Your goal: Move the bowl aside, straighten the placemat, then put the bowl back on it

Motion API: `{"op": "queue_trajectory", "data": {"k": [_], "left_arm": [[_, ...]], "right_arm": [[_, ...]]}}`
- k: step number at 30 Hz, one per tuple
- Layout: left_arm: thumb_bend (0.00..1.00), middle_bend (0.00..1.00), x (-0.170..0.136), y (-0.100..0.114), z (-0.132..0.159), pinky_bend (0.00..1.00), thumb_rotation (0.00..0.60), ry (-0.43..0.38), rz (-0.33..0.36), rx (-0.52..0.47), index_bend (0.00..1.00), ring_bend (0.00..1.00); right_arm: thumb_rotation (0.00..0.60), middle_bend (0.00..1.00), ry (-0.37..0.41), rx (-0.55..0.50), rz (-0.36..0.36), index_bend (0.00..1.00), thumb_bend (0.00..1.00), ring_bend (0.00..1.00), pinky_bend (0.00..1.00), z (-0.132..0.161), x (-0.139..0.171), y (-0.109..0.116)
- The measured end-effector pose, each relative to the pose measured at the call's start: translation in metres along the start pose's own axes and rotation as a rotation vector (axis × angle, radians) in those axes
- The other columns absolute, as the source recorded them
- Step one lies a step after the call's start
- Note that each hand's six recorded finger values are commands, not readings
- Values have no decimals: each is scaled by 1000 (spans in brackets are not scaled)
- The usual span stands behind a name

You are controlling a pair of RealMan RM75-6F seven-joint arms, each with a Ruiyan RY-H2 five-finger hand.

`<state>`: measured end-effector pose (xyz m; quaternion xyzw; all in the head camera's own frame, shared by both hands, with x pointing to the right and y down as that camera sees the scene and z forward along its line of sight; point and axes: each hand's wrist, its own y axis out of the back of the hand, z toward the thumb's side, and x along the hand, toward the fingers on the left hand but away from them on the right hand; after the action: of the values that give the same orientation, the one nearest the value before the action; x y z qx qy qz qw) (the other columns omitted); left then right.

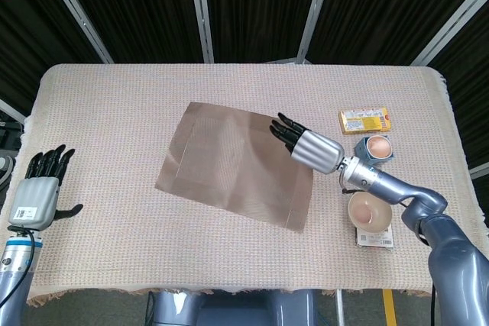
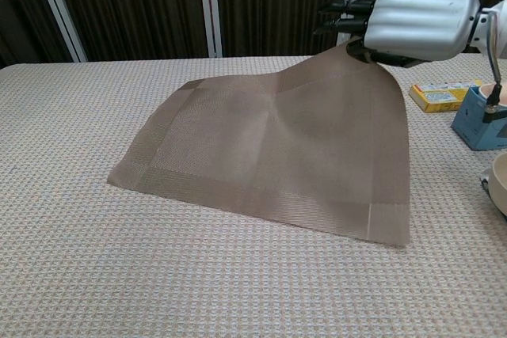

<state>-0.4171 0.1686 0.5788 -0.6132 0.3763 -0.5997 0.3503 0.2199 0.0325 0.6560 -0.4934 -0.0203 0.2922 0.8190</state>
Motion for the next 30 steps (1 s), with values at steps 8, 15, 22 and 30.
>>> {"op": "queue_trajectory", "data": {"k": [8,15,22,30], "left_arm": [[0,0,-1,-6,2,0,600,-24,-17,14,0,0],[0,0,2,-13,15,0,600,-107,-20,41,2,0],[23,0,19,-27,35,0,600,-270,-19,79,133,0],[107,0,48,-65,66,0,600,-433,-60,88,232,0]], "right_arm": [[600,0,-273,-182,38,0,0,0,0,-27,30,-13],[600,0,-470,-406,71,0,0,0,0,-38,80,-15],[600,0,-600,-630,118,0,0,0,0,-30,137,7],[600,0,-803,-829,240,0,0,0,0,-6,228,37]]}}
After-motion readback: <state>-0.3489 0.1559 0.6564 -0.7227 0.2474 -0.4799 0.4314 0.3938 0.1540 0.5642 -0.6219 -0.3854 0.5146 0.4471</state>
